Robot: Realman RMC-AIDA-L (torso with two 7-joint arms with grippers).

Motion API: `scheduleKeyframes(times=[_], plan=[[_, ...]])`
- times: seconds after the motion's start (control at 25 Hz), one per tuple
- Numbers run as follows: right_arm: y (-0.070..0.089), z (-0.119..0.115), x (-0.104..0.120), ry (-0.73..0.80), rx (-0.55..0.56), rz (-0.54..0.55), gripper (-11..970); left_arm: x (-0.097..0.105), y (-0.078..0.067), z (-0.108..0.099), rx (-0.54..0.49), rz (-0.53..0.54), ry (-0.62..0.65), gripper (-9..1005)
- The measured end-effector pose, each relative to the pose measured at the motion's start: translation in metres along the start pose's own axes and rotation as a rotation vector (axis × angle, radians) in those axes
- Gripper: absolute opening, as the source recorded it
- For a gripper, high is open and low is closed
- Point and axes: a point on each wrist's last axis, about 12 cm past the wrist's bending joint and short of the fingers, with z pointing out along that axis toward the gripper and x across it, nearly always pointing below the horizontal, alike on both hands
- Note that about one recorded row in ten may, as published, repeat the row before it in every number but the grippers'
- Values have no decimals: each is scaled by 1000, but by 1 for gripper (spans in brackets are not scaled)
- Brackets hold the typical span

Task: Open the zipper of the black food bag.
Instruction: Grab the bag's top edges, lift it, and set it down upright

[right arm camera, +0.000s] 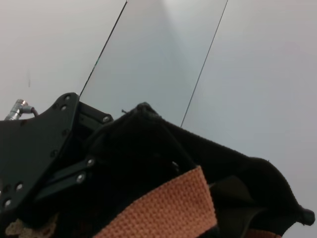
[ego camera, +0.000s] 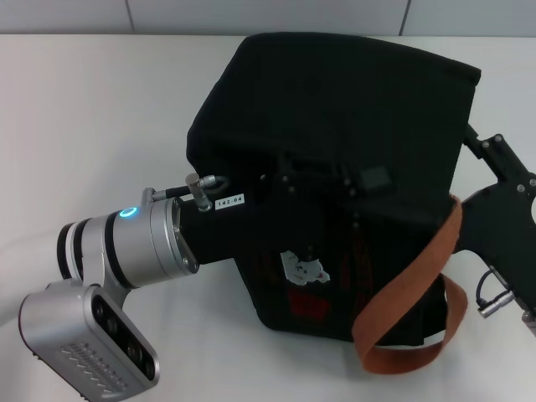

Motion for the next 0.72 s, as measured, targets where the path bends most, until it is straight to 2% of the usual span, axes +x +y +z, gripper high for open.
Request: scheduleKeyframes(times=[0.12,0.32,0.52,0.72], plan=[[0,1,0,1,-2,-1,771,0,0,0,0,0,0,94],[1,1,0,1,-1,2,602,0,0,0,1,0,-1,94],[2,-4,0,15,11,4,345,0,-1,-1,1,-1,1,94],[6,-10,-1,24,29,-49,416,-1,-1,-1,1,-2,2,94]])
